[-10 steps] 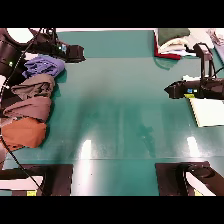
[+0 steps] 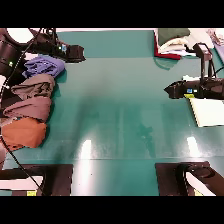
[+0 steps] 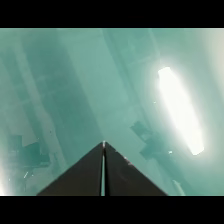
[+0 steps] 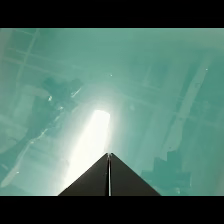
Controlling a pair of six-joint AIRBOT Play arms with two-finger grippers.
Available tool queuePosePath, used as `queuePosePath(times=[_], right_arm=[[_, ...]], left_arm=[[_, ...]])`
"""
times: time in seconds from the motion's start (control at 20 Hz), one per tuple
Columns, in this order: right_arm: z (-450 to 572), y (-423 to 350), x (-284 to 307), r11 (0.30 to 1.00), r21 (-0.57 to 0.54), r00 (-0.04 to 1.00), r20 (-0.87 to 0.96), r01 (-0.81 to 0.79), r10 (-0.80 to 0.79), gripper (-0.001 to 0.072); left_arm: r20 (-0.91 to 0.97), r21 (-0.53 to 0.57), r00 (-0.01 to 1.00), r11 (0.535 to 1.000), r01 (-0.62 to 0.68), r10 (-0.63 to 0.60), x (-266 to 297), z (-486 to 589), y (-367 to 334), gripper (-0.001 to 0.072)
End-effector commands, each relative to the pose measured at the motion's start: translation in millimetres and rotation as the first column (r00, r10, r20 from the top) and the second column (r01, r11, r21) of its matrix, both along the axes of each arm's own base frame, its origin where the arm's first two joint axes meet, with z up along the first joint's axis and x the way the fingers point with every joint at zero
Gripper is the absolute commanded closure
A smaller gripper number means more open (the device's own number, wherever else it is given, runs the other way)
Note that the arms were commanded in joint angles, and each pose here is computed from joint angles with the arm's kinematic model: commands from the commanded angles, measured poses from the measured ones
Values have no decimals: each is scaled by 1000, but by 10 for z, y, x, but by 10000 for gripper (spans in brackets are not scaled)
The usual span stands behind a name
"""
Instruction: Fold the shirts.
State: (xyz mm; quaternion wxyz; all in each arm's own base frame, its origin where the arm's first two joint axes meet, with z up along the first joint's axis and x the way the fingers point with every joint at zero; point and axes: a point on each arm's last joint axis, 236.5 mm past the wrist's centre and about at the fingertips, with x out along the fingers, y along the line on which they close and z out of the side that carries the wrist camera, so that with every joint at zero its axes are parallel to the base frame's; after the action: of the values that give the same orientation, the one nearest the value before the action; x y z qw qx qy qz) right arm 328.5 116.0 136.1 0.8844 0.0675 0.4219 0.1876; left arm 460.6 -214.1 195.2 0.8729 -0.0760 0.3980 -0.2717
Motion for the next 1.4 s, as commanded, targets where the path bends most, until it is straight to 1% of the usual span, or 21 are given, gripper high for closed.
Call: queuePosePath(times=[0.0,0.15,0.2,0.25,0.3,0.35,0.4,0.5,0.55,0.6,0.75,0.85,1.05,1.15,1.25,1.3,1.35], right_arm=[[8,4,0,1000,1,1000,2,-1,1,694],[5,3,-2,1000,0,1000,1,-1,1,694],[6,3,-1,1000,0,1000,2,-1,1,693],[10,2,6,1000,1,1000,5,1,-1,693],[18,1,17,1000,2,1000,10,3,-3,694],[28,1,28,1000,3,1000,16,5,-5,694],[33,1,33,1000,4,1000,18,6,-6,694],[32,3,34,1000,5,1000,18,5,-6,694],[33,3,34,1000,5,1000,18,6,-6,693],[32,3,31,1000,5,1000,17,5,-5,694],[34,17,27,1000,12,1000,15,4,-4,694],[33,18,25,1000,12,1000,14,4,-4,693],[2,22,-17,1000,8,1000,-6,-5,5,694],[-3,25,-25,1000,8,1000,-10,-6,6,693],[1,25,-19,1000,14,1000,-11,1,-1,694],[6,23,-12,1000,16,1000,-9,6,-6,693],[15,23,-1,1000,19,1000,-4,9,-9,694]], left_arm=[[0,0,1000,1000,0,0,1,-1,-2,683],[1,-1,1000,1000,0,0,4,2,-3,683],[24,-5,1000,1000,-8,8,48,36,1,683],[93,16,996,1000,-19,18,164,103,49,681],[154,58,988,998,-40,31,275,143,152,594],[218,116,974,989,-87,60,406,174,306,256],[277,188,955,969,-163,107,559,180,530,80],[355,333,918,894,-299,175,813,82,974,94],[359,386,912,859,-337,197,911,-44,1157,94],[340,418,915,837,-354,218,1011,-235,1323,94],[242,431,912,806,-406,330,1268,-911,1773,94],[188,436,907,795,-421,377,1408,-1375,2019,94],[165,425,892,786,-449,420,1637,-1982,2319,95],[174,403,880,784,-473,442,1714,-2098,2386,95],[202,384,877,788,-481,437,1783,-2080,2369,96],[220,372,873,790,-487,435,1818,-2035,2361,113],[228,365,871,791,-490,435,1837,-1998,2357,298]])
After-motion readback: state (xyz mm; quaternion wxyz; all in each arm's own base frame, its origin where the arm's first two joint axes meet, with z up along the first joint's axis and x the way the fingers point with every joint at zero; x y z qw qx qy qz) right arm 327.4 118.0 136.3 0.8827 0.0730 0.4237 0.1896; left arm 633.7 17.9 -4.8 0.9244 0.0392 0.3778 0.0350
